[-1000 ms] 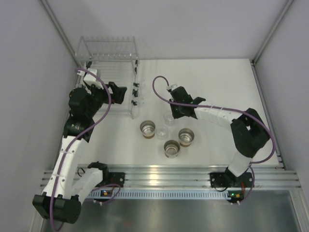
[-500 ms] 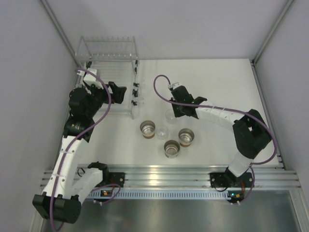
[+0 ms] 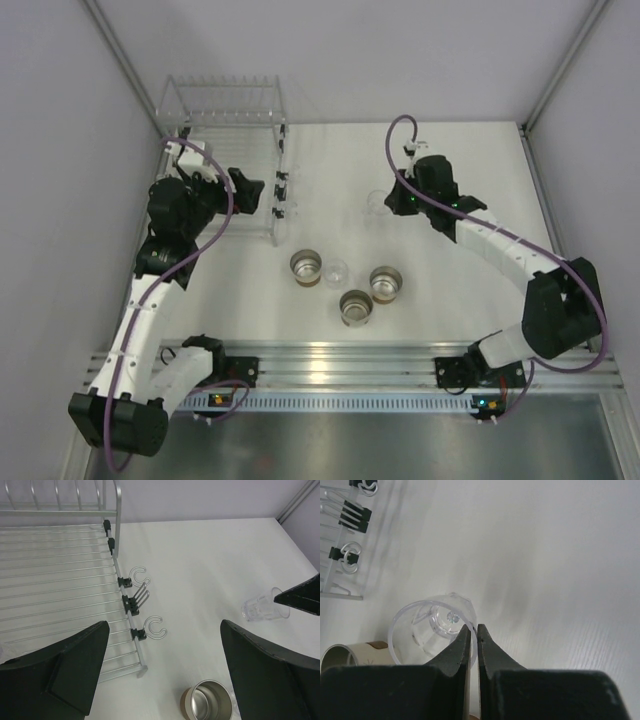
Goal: Load the cups into the dish rack
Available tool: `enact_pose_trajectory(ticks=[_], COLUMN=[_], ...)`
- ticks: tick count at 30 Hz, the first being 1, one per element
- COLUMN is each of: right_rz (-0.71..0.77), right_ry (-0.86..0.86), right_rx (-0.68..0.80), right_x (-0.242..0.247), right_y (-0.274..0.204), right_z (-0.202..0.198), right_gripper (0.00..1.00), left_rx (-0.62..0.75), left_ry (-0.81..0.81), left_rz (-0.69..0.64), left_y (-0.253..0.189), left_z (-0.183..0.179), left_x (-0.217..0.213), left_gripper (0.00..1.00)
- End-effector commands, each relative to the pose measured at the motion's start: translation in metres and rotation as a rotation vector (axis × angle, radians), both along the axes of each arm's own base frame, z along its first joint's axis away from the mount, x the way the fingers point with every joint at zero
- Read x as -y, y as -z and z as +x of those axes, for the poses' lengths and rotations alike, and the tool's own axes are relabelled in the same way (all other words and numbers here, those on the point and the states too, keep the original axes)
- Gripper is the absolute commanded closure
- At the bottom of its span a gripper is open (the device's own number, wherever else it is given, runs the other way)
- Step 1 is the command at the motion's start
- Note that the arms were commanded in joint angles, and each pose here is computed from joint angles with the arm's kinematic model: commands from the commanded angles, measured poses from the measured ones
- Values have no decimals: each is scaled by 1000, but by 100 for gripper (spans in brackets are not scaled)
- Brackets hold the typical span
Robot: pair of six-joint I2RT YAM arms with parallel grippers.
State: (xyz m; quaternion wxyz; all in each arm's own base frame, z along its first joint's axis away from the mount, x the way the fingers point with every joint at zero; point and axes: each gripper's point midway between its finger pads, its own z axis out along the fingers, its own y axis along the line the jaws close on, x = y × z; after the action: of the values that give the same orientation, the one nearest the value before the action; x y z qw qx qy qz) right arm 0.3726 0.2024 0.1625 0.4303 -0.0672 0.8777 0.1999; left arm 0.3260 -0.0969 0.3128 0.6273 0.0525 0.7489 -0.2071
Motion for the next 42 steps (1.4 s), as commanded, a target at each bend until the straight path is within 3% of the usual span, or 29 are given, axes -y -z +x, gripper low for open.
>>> enact_pose_trajectory(ticks=[1, 8, 15, 20, 26, 42], right_rz=[200, 328, 463, 617, 718, 909], right_ry=[-88, -124, -173, -225, -243, -326], right_rx=[86, 127, 200, 272, 310, 477], right_x=[-19, -18, -26, -32, -31, -22], right_y=[-29, -40, -74, -111, -127, -188], right_z=[0, -3, -19, -34, -51, -95], right_gripper=[100, 100, 100, 100, 100, 100], left_rx=[21, 24, -8, 63, 91, 75], left_ry=[45, 223, 398, 516, 648, 683], left_rz=[-28, -142, -358, -529, -637, -741], left_y=[-9, -15, -26, -51, -71, -71], left_z=[-2, -12, -23, -31, -47, -51], left_x=[9, 41, 73, 96, 135, 175], left_gripper=[2, 2, 1, 1, 1, 1])
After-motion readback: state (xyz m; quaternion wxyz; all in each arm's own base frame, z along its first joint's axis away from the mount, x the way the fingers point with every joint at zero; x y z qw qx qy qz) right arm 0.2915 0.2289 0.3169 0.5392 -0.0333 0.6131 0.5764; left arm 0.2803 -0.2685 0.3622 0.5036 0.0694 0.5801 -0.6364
